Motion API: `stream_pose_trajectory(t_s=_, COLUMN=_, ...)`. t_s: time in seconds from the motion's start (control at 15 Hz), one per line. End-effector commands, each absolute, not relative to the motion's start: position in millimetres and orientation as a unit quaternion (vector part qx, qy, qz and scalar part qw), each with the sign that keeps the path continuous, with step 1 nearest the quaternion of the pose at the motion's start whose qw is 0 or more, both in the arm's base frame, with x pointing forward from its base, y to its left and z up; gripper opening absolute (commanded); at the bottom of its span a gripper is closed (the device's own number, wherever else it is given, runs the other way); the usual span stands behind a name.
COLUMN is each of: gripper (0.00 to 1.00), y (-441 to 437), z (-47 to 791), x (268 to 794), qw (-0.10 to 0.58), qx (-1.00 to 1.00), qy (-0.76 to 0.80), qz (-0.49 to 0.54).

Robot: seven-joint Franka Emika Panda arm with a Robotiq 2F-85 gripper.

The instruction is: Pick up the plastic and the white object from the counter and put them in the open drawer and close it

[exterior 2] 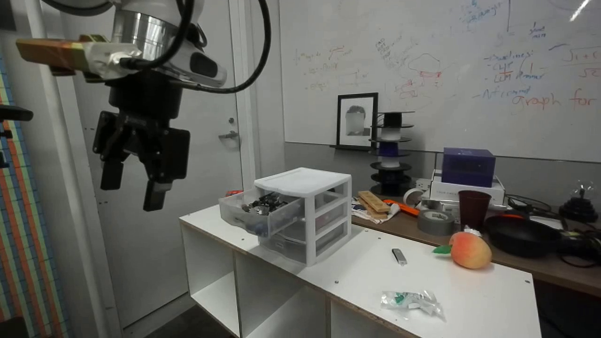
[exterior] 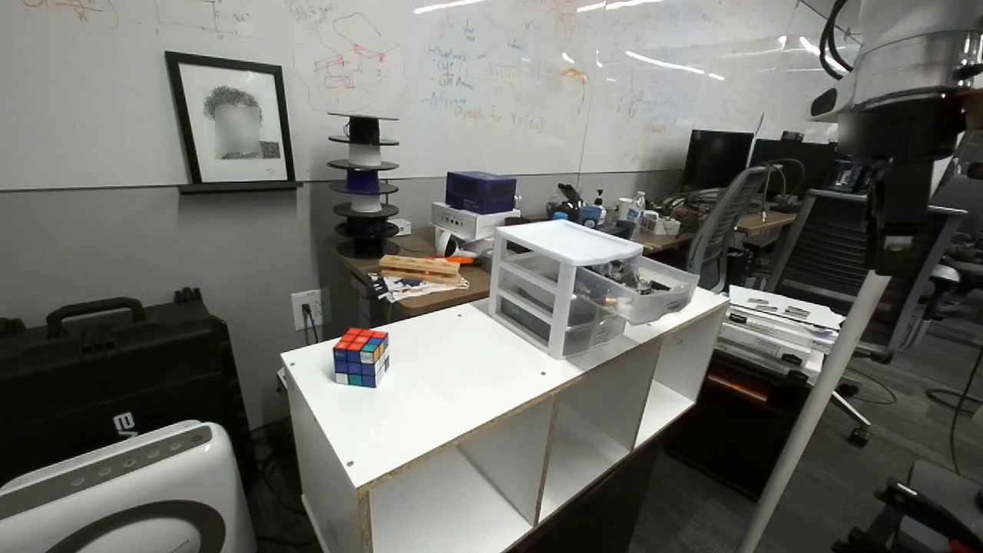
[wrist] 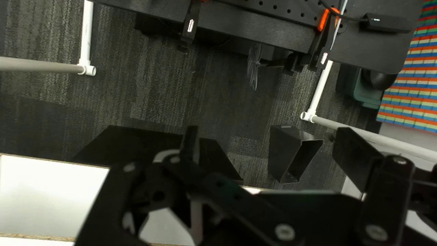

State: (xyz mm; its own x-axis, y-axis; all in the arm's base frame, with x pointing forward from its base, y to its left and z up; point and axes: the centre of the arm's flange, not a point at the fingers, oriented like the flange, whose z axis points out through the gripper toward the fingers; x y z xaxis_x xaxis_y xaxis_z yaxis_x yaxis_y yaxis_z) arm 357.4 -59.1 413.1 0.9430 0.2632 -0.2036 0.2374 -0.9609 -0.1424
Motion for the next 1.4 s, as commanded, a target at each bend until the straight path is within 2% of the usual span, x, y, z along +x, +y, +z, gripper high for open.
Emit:
stream_pose_trajectory(t_s=0.0, gripper=1.0, y=-59, z=413, x=357, qw=0.058, qx=-0.984, qy=-0.127, qz=0.111)
stream_pose_trajectory(t_s=0.27, gripper=1.0, y=-59, z=413, x=357, qw=0.058, qx=-0.984, qy=-0.127, qz=0.111)
stream_pose_trajectory(t_s=0.47, gripper=1.0, y=-74, z=419, x=371, qw=0.045, qx=-0.993, qy=-0.093, qz=0.065)
stream_pose_trajectory(t_s=0.93, gripper=1.0, y=-179, z=444, x=422, qw=0.058, qx=-0.997, qy=0.047, qz=-0.037)
stream_pose_trajectory(t_s=1.33, gripper=1.0, y=-264, z=400, x=460, qw=0.116, qx=-0.972, qy=0.19, qz=-0.079)
